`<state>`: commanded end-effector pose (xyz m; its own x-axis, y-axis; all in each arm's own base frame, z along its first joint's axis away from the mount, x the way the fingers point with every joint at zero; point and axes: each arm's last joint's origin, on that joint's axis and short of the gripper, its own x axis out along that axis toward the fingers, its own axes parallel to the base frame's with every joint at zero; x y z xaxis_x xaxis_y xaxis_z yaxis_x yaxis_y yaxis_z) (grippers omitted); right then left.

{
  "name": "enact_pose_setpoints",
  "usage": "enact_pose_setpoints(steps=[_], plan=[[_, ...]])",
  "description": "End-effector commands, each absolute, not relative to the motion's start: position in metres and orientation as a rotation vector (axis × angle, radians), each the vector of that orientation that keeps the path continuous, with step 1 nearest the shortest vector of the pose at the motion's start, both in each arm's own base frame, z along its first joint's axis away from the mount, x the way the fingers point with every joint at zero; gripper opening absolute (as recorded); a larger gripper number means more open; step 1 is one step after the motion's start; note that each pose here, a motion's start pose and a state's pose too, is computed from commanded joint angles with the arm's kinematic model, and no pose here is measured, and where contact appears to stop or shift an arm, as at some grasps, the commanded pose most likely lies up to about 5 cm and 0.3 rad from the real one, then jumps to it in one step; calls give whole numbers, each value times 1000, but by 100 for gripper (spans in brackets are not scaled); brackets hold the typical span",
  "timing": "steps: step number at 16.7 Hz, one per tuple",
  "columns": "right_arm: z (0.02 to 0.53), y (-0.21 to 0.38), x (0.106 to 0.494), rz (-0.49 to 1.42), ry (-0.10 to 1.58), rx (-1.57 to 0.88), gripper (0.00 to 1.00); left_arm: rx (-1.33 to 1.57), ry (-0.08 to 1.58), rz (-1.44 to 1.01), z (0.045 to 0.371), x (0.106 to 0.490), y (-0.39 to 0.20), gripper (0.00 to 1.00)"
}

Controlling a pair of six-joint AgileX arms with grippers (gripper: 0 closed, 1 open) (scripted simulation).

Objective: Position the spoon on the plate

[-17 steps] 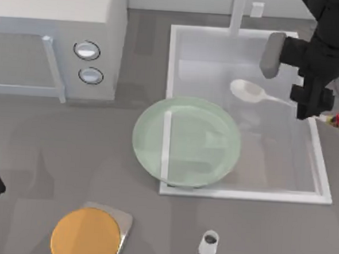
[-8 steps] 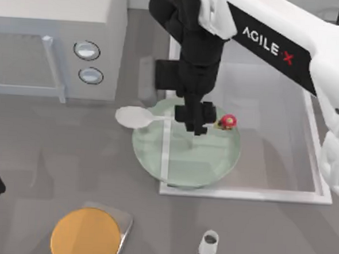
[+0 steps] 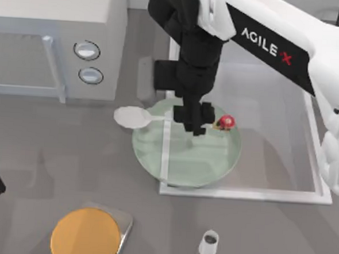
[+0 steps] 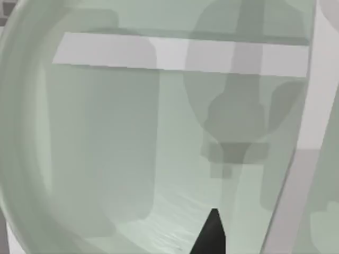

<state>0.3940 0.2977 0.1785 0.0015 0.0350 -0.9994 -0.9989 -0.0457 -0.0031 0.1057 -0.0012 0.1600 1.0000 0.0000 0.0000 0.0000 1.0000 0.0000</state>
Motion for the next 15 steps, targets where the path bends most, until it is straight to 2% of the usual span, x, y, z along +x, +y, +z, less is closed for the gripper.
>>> enact_pose_setpoints(steps=[15], plan=[[150,295,390,1377,1188,-1108,0,0,0,0,160,106,-1,100]])
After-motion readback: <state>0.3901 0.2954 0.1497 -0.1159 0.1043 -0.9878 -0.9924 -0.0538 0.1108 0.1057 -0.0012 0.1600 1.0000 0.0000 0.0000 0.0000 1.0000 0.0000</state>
